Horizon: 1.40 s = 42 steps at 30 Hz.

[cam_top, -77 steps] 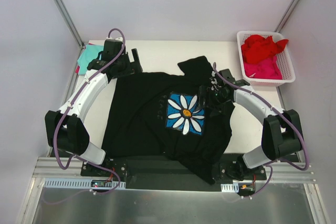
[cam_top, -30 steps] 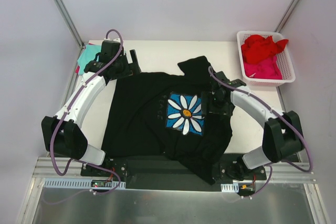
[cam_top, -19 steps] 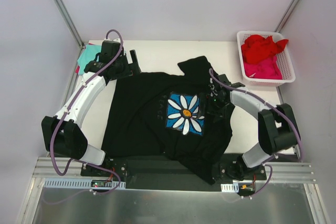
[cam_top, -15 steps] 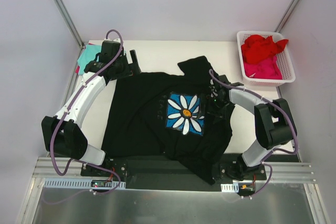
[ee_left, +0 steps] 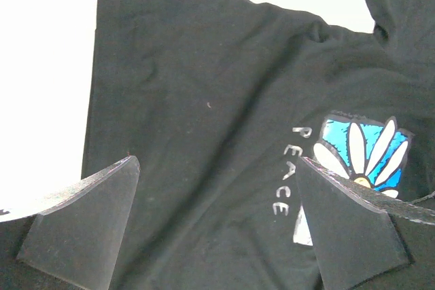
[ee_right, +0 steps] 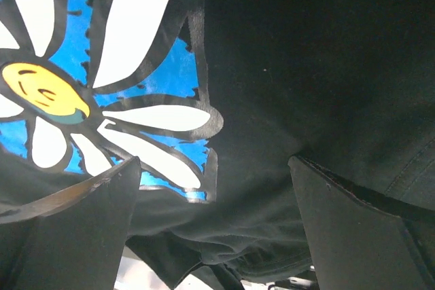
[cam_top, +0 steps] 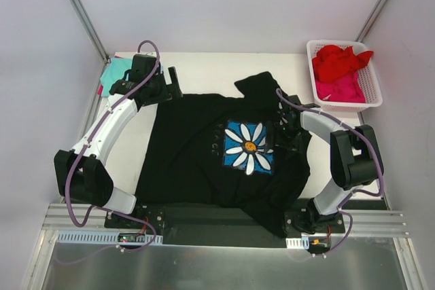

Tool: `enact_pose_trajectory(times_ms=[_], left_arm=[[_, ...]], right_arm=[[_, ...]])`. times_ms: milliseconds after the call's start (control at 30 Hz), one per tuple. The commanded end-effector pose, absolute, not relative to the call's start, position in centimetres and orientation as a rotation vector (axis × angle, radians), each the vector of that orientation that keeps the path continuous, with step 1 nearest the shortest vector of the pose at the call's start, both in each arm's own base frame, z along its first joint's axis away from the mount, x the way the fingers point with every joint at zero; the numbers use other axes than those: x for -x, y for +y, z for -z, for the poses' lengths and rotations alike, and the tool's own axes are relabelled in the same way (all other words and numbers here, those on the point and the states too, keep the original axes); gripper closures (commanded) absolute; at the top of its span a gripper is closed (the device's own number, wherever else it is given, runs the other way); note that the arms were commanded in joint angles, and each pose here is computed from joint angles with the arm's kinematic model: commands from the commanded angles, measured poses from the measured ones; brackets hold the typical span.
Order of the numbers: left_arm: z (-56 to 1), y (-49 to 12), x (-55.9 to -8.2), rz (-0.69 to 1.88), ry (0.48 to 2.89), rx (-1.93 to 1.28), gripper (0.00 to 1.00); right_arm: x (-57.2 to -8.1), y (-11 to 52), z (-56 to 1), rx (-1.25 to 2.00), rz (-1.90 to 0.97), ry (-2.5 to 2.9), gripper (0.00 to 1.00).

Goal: Fold and stack the t-shirts

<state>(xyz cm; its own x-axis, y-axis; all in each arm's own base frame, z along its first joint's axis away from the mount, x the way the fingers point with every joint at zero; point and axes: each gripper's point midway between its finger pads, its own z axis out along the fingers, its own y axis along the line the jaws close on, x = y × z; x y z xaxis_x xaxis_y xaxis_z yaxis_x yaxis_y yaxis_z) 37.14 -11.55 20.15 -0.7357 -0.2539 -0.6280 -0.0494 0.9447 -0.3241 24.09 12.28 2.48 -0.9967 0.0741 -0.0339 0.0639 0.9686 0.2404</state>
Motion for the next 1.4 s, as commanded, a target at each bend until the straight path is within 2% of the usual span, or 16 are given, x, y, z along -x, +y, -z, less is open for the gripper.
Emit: enact_pose_trajectory(times_ms=[0,100,267,500,633,1067,1367], left_arm=[[-21.3,-11.4,-36.6,0.359,2.346,0.192,0.01],[-21.3,-11.4,-36.6,0.362,2.346,0.189,0.01],[-20.7,-12.3,-36.9,0.399,2.352,0.163,0.01],[-19.1,-20.6,-38.9,0.929,2.268,-0.039,0.01],[-15.4,-23.4,-41.0,1.118,2.319,-0.055,0.01],[-9.4,-19.4,-45.5,0.904,2.399,0.110,0.01],[-8.5,-16.2,-45.5,0.730,2.438,0.126,0.01]], right_arm=[[-23.3,6.4,-1.6,-0.093,0.045,3.109,0.04],[-23.3,5.3,-1.6,-0.097,0.149,3.104,0.04],[-23.6,5.8,-1.8,-0.088,0.106,3.108,0.04],[-23.7,6.3,-2.1,-0.083,0.066,3.103,0.04],[-23.9,6.5,-2.4,-0.083,0.056,3.097,0.04],[-24.0,7.0,-3.2,-0.071,0.001,3.080,0.04],[-24.2,7.2,-3.3,-0.072,-0.014,3.073,0.04]])
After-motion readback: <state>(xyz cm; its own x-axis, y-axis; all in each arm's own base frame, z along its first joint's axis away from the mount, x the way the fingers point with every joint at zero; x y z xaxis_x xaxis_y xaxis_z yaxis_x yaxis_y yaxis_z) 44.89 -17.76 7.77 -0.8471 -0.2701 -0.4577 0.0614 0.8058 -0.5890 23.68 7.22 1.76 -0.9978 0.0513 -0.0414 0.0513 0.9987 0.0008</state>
